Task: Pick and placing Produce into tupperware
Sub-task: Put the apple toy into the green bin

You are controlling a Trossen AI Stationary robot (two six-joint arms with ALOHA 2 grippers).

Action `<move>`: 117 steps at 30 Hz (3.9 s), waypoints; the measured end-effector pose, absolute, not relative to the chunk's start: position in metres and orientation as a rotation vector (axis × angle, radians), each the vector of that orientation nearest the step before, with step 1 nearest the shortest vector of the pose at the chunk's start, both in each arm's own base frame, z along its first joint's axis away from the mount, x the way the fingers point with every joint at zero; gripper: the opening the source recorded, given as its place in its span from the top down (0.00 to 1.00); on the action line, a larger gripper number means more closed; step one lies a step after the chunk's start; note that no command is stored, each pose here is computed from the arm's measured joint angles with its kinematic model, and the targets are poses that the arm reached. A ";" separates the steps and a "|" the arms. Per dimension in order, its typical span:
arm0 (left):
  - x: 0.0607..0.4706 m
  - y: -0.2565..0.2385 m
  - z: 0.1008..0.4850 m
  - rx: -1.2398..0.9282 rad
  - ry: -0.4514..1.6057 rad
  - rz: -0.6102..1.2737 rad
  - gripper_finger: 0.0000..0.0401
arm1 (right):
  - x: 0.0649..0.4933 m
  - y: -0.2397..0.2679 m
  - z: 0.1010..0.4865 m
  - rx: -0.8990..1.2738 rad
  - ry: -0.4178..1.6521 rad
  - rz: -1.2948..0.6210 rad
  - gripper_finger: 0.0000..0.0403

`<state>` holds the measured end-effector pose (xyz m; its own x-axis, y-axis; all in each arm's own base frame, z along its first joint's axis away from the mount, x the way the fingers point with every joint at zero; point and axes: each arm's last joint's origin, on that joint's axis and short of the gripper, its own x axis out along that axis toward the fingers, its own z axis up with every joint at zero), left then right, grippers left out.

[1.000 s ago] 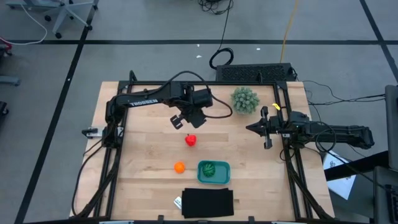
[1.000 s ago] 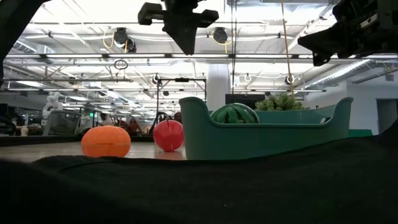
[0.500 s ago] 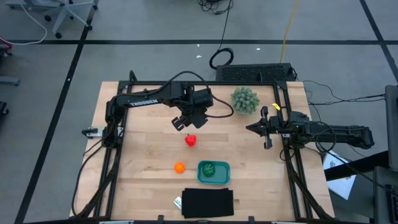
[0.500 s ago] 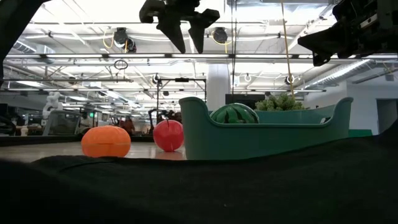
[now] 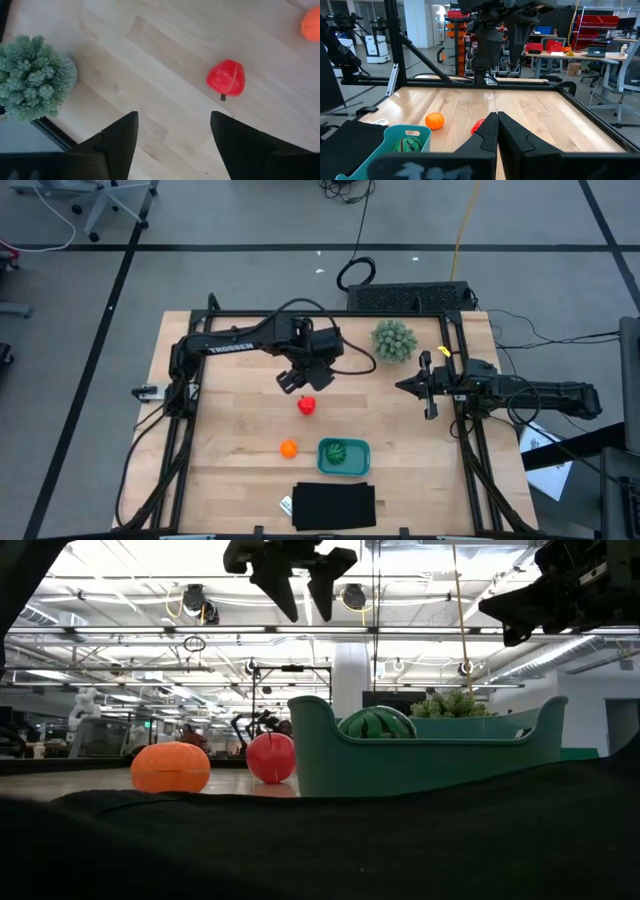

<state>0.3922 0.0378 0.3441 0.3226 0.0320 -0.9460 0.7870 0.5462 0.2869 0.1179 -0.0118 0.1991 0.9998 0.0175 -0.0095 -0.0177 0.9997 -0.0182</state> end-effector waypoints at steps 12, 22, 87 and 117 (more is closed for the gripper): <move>0.396 0.020 0.315 0.969 1.182 -0.707 0.36 | 0.118 -0.012 0.199 -0.018 0.010 0.017 1.00; 0.393 0.019 0.274 0.990 1.299 -0.745 0.36 | 0.118 -0.012 0.199 -0.018 0.010 0.017 1.00; 0.385 0.018 0.178 0.997 1.242 -0.813 0.09 | 0.119 -0.012 0.195 -0.059 0.046 0.018 1.00; 0.383 0.016 0.167 0.928 1.188 -0.820 0.09 | 0.123 -0.013 0.193 -0.062 0.068 0.019 1.00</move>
